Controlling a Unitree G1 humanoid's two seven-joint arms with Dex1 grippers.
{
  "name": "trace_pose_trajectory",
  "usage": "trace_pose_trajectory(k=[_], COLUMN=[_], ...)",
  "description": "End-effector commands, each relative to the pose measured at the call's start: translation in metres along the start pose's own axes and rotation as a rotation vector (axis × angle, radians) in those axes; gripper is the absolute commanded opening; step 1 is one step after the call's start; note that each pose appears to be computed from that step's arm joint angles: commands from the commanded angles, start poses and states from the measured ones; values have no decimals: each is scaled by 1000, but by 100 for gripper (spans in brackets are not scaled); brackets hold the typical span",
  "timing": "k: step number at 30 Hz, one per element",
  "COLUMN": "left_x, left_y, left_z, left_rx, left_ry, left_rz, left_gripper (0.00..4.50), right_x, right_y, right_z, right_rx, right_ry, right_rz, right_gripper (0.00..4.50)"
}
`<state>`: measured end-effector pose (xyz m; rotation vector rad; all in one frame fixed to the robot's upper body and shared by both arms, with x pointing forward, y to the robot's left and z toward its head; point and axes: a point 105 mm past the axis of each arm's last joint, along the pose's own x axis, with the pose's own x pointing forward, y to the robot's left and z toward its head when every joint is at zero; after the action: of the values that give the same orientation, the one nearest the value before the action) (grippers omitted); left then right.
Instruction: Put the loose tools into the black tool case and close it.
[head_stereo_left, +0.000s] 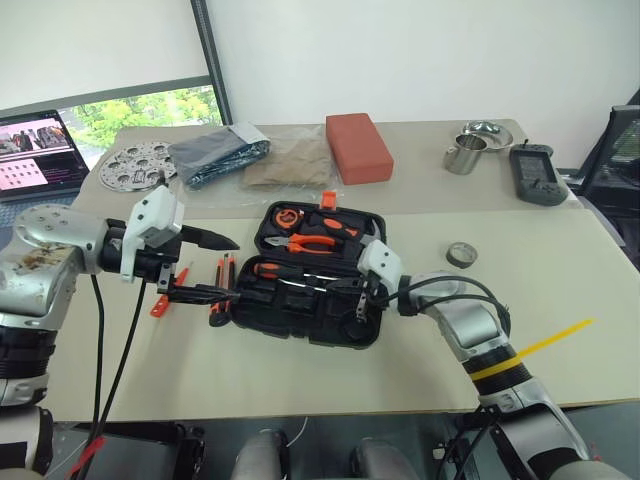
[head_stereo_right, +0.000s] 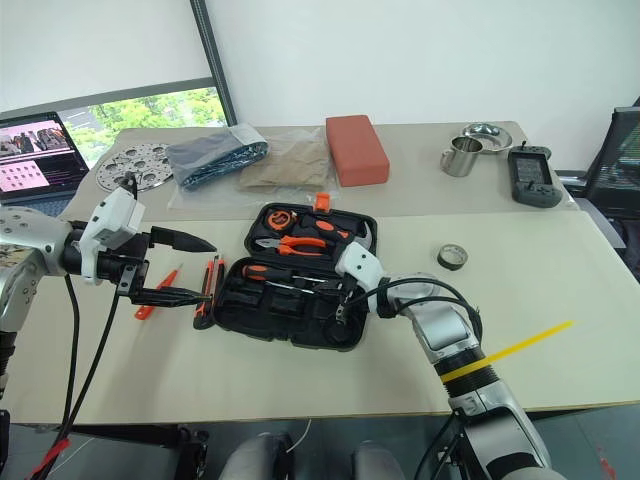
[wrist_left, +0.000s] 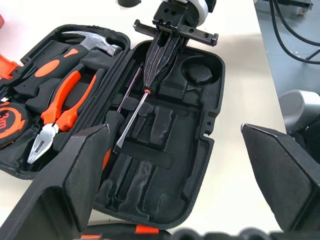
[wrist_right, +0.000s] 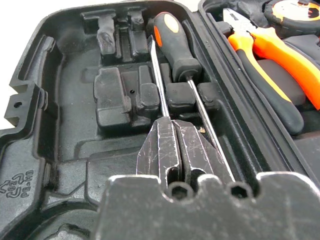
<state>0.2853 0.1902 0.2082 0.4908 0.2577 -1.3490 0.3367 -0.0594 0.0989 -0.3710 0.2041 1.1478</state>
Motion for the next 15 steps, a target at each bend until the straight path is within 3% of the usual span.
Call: trace_pose_trajectory(k=[1, 6, 9, 14, 15], left_x=[-5, -5, -7, -14, -15], left_y=[0, 0, 4, 12, 12], left_z=[10, 8, 3, -30, -34], left_rx=[46, 36, -11, -108, -124], left_ry=[1, -6, -41, -53, -64], left_rz=[12, 21, 78, 275, 307], left_gripper=[450, 450, 450, 450, 450], right_x=[1, 3, 2, -1, -2], right_y=[4, 4, 2, 12, 14], right_z=[-17, -7, 22, 60, 64], right_rx=[29, 31, -23, -24, -29], right_ry=[74, 17, -111, -271, -282], right_rz=[5, -5, -3, 35, 40], right_gripper=[4, 4, 4, 4, 60])
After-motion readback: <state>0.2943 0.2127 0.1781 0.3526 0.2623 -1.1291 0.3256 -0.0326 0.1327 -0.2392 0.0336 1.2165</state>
